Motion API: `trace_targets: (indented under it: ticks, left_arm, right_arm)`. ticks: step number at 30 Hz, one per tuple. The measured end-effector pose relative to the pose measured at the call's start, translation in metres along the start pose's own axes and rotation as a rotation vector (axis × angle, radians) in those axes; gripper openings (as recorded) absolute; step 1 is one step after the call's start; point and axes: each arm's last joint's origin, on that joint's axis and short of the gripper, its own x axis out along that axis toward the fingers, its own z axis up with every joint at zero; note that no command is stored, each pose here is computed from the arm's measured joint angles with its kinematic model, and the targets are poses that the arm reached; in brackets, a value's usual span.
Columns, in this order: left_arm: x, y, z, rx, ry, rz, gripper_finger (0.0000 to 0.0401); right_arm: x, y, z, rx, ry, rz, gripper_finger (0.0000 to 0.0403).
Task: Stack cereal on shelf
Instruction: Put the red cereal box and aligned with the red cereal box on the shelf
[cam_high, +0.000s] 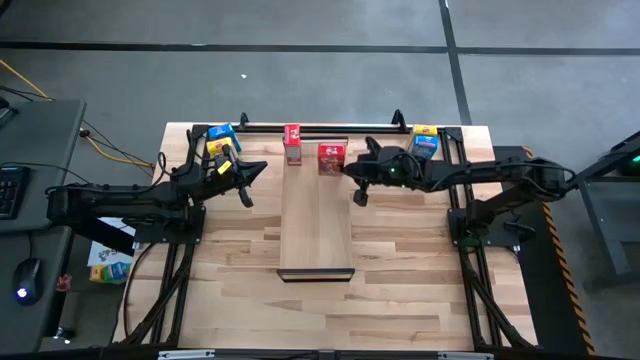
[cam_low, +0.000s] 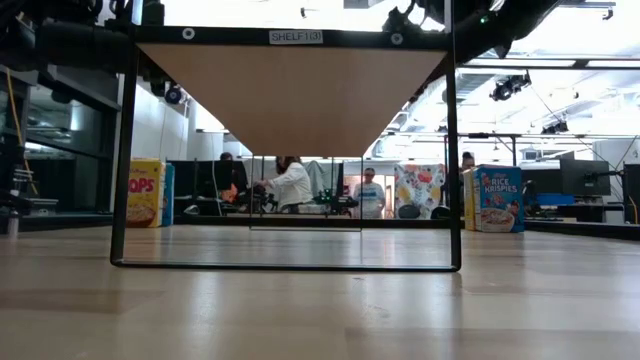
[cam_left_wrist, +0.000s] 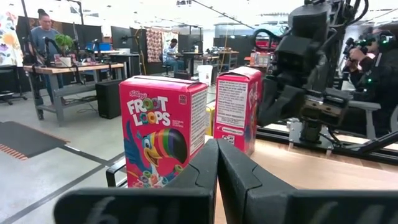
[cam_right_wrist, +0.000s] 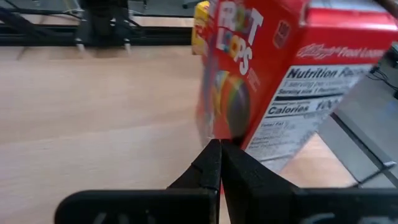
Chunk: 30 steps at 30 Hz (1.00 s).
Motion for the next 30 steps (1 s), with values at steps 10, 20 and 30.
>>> trace_targets:
  ticks: [10,20,30]
  left_arm:
    - [0.000,0.000,0.000,0.002,-0.001,0.000,0.0000]
    - [0.000,0.000,0.000,0.026,-0.001,0.000,0.0000]
    - [0.000,0.000,0.000,0.025,-0.005,0.007,0.0000]
  right_arm:
    - [0.001,-0.014,-0.001,0.019,-0.001,-0.043,0.0000]
    - [0.003,-0.032,-0.001,0.044,-0.026,-0.101,0.0000]
    - [0.017,-0.038,-0.004,0.078,-0.078,-0.087,0.0000]
